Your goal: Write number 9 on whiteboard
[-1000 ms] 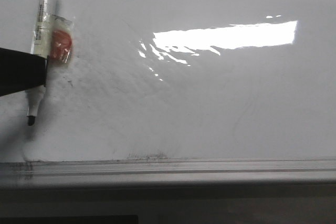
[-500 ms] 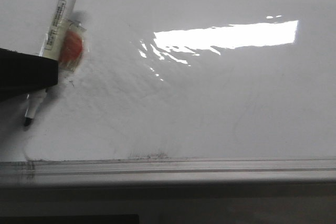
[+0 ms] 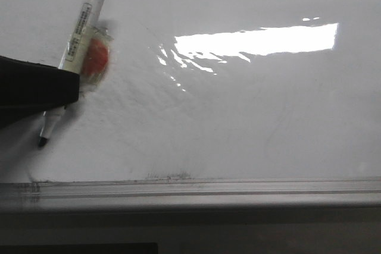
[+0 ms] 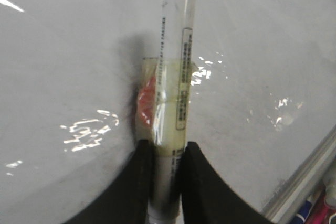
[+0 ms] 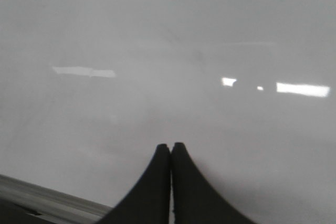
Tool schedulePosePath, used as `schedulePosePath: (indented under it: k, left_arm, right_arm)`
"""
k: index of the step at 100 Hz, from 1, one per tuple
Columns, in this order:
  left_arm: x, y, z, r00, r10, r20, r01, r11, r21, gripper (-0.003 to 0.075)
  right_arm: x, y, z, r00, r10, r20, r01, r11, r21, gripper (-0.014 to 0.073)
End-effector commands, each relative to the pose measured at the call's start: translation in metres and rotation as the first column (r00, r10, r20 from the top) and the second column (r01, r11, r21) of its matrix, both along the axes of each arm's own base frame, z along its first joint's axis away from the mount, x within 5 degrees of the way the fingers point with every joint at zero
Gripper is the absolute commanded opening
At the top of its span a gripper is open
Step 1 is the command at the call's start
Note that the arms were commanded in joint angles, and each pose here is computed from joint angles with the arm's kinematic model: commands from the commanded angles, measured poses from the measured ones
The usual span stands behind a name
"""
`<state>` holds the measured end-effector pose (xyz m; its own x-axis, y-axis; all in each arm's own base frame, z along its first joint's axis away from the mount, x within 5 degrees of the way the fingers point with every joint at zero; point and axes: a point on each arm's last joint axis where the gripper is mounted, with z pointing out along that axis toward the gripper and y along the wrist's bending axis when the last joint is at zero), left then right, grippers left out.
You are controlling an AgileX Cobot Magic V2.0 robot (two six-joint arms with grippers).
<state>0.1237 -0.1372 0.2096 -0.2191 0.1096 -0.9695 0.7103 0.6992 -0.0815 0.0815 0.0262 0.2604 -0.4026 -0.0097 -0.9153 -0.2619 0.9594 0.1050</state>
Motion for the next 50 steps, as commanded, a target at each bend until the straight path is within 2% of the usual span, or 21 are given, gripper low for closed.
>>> schedulePosePath:
  k: [1,16,27,36,43,50]
  left_arm:
    - [0.002,-0.002,0.006,1.000,-0.008,0.015,0.008,1.000,-0.007,-0.0020]
    - [-0.005,0.000,0.017,0.994,-0.053,0.094,0.054,0.998,-0.017,-0.0020]
    - [-0.011,0.003,0.026,0.981,-0.098,0.167,0.101,0.995,-0.007,-0.0020]
    - [-0.013,0.005,0.030,0.981,-0.100,0.167,0.101,0.995,0.002,-0.0020]
    - [-0.015,0.006,0.031,0.978,-0.127,0.167,0.118,0.991,0.059,-0.0020]
    - [-0.017,0.005,0.034,0.966,-0.170,0.197,0.147,0.981,0.127,-0.0020]
  right_arm:
    - [0.001,0.006,0.031,0.989,0.080,0.125,-0.079,0.997,-0.009,-0.0063]
    - [-0.005,0.018,0.056,0.956,0.231,0.181,-0.231,0.973,-0.023,-0.0063]
    - [-0.001,0.032,0.062,0.935,0.333,0.120,-0.331,0.943,-0.040,-0.0063]
    - [0.007,0.047,0.064,0.912,0.404,0.072,-0.401,0.914,-0.054,-0.0056]
    - [0.013,0.062,0.065,0.887,0.461,0.039,-0.458,0.887,-0.063,-0.0006]
    - [0.018,0.079,0.067,0.859,0.512,0.018,-0.510,0.857,-0.068,0.0097]
